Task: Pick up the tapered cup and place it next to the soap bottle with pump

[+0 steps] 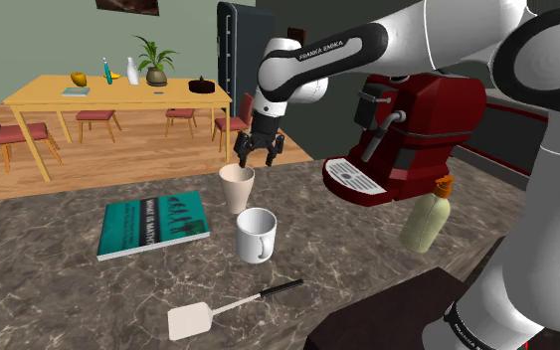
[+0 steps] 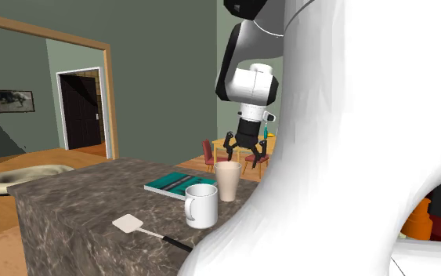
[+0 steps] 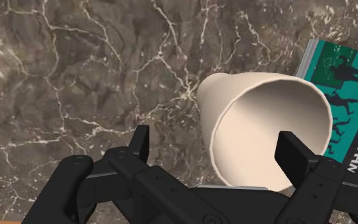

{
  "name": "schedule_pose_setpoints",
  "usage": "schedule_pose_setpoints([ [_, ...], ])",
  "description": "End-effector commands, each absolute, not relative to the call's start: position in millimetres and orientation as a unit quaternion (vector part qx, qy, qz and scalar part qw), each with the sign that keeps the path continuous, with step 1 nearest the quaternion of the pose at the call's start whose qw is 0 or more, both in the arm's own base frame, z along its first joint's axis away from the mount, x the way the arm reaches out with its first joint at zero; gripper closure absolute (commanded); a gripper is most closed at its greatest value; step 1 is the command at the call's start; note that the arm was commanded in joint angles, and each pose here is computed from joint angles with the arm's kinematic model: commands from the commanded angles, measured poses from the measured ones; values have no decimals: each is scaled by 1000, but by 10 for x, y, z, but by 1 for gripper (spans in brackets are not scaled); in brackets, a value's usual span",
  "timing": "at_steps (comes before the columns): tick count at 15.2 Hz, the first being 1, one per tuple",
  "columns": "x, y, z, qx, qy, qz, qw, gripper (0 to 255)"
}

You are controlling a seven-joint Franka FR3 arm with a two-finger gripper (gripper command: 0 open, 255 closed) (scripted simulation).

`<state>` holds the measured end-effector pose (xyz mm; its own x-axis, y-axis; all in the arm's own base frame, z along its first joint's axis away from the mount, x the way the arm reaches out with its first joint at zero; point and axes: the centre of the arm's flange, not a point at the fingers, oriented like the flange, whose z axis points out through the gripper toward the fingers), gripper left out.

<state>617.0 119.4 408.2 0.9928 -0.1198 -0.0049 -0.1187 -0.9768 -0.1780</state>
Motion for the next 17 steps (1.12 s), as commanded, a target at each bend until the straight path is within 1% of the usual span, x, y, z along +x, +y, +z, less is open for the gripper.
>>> schedule_pose_setpoints([
  [1,6264,1215,3986,-994,60,-4,90,0],
  [7,6270,1277,3644,-994,60,-4,90,0],
  [15,6270,1277,3645,-994,60,-4,90,0],
  [16,6270,1277,3645,-994,60,-4,90,255],
  [17,6270,1277,3645,-994,60,-4,90,255],
])
